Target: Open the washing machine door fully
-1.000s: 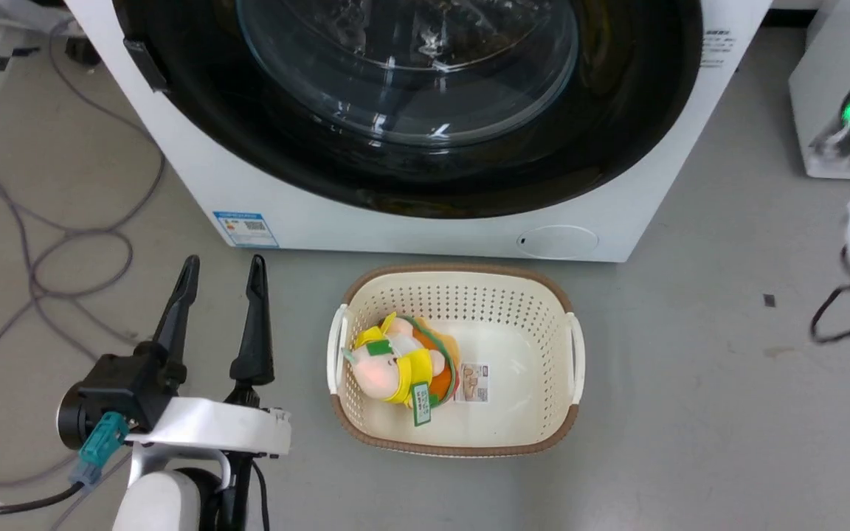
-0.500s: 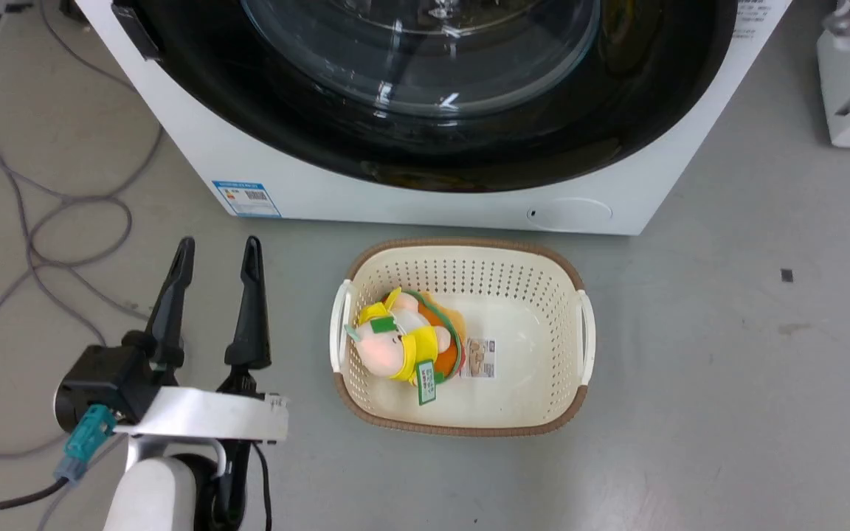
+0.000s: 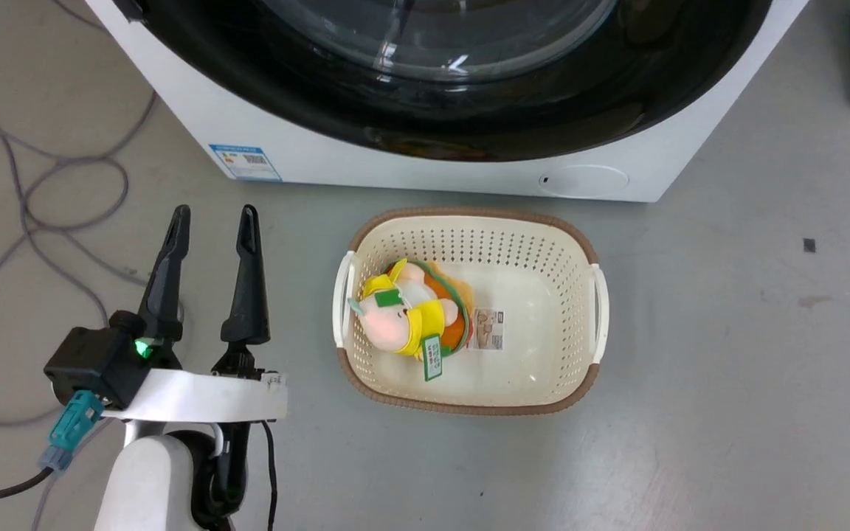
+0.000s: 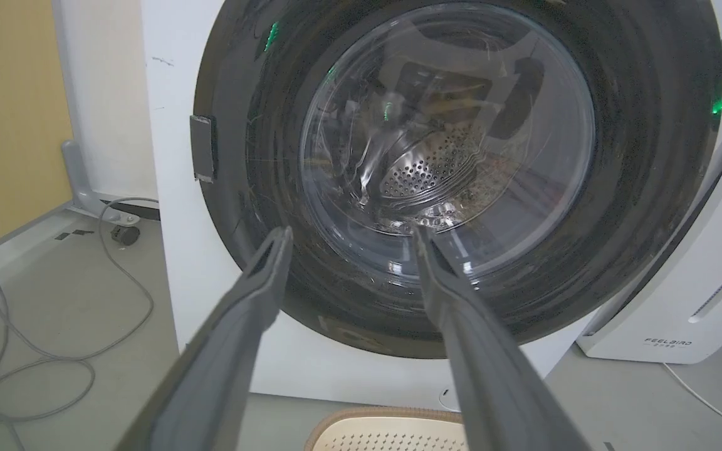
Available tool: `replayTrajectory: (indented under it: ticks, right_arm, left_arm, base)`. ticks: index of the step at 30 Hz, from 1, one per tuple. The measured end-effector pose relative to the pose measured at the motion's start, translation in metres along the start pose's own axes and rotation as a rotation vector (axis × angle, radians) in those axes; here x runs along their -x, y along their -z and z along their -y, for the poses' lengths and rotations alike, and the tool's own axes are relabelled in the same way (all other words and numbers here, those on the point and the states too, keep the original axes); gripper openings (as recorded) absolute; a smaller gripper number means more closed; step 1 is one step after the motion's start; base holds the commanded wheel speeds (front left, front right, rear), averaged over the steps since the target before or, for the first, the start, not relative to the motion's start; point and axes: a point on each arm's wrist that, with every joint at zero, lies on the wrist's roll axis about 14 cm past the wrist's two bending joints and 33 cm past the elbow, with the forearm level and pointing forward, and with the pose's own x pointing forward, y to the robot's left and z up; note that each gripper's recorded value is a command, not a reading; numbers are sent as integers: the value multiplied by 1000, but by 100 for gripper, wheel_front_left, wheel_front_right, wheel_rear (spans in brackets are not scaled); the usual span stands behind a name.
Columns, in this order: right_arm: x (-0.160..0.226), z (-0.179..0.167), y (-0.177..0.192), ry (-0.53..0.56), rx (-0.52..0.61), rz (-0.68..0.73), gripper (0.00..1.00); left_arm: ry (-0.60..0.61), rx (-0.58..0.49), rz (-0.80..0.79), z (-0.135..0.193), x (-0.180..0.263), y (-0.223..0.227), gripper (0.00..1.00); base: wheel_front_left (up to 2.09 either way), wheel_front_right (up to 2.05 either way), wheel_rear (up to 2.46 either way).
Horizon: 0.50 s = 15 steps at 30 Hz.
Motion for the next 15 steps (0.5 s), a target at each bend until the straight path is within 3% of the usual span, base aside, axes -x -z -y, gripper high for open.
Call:
replayTrajectory:
  ticks: [15]
  right_arm:
    - [-11, -7, 24, -28, -3, -286, 0]
  left_arm:
    - [0, 22, 19, -3, -8, 4, 100]
  base:
    - [0, 0, 0]
